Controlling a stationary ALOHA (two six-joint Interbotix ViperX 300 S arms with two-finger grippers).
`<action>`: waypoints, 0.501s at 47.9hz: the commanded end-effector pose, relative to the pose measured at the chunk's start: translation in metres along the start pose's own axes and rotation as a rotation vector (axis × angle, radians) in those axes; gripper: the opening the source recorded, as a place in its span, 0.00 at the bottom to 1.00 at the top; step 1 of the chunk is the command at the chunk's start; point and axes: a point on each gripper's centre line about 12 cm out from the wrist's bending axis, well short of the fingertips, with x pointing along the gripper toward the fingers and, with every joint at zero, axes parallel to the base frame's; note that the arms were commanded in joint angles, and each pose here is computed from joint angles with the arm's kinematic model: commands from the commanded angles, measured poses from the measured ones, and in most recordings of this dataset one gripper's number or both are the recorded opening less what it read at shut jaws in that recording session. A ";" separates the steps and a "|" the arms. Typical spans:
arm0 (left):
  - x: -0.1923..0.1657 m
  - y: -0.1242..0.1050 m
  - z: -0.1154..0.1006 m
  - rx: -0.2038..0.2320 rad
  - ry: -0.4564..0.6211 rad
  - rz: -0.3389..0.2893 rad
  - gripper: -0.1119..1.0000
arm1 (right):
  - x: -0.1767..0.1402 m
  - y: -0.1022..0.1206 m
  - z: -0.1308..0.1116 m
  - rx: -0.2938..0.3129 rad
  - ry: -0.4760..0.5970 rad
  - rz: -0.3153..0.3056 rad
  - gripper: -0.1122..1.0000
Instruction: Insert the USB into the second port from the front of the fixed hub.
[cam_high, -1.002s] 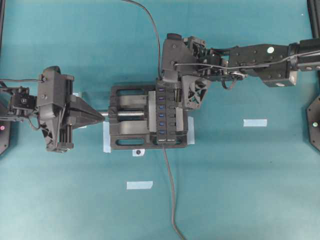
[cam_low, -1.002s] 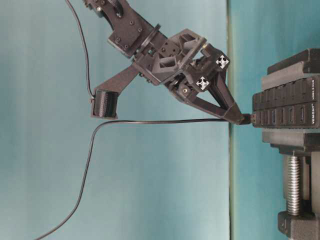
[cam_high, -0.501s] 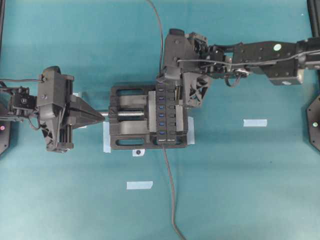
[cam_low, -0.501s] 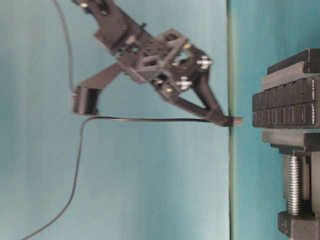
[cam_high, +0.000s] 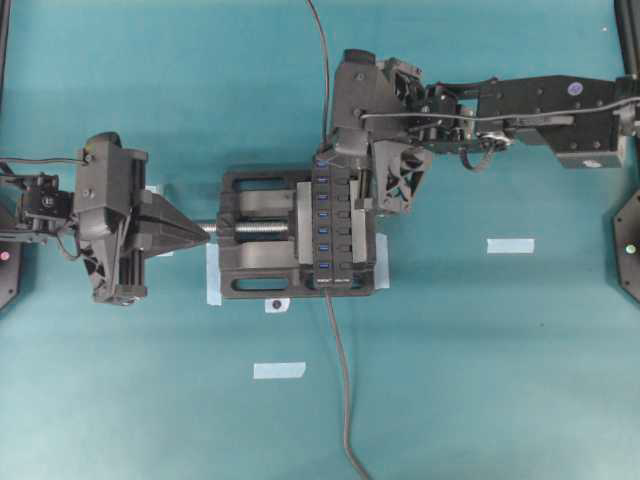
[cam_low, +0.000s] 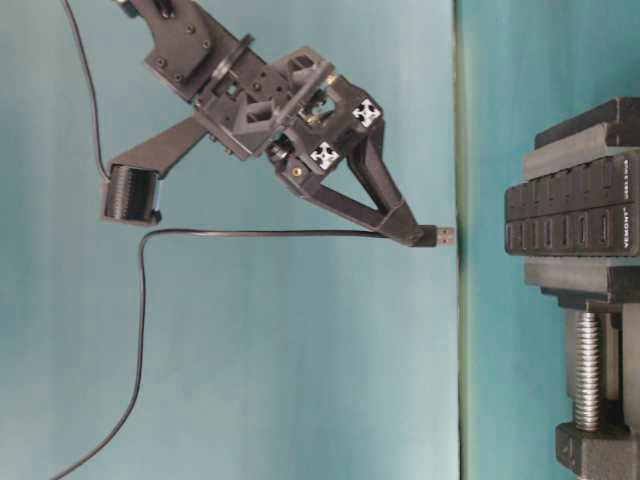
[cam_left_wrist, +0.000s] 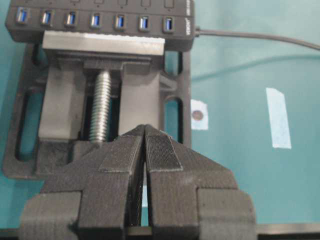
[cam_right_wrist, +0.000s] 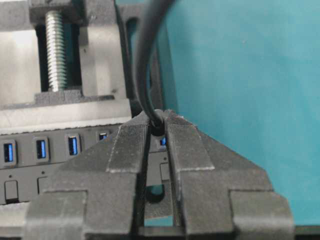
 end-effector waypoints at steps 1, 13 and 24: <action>0.000 -0.001 0.010 0.000 -0.029 -0.002 0.10 | -0.015 0.001 0.018 0.015 -0.063 -0.001 0.16; 0.000 -0.001 0.011 0.000 -0.031 -0.002 0.10 | -0.027 0.019 0.025 0.016 -0.084 0.037 0.16; 0.002 -0.001 0.010 -0.002 -0.021 -0.002 0.10 | -0.031 0.033 0.027 0.018 -0.086 0.069 0.16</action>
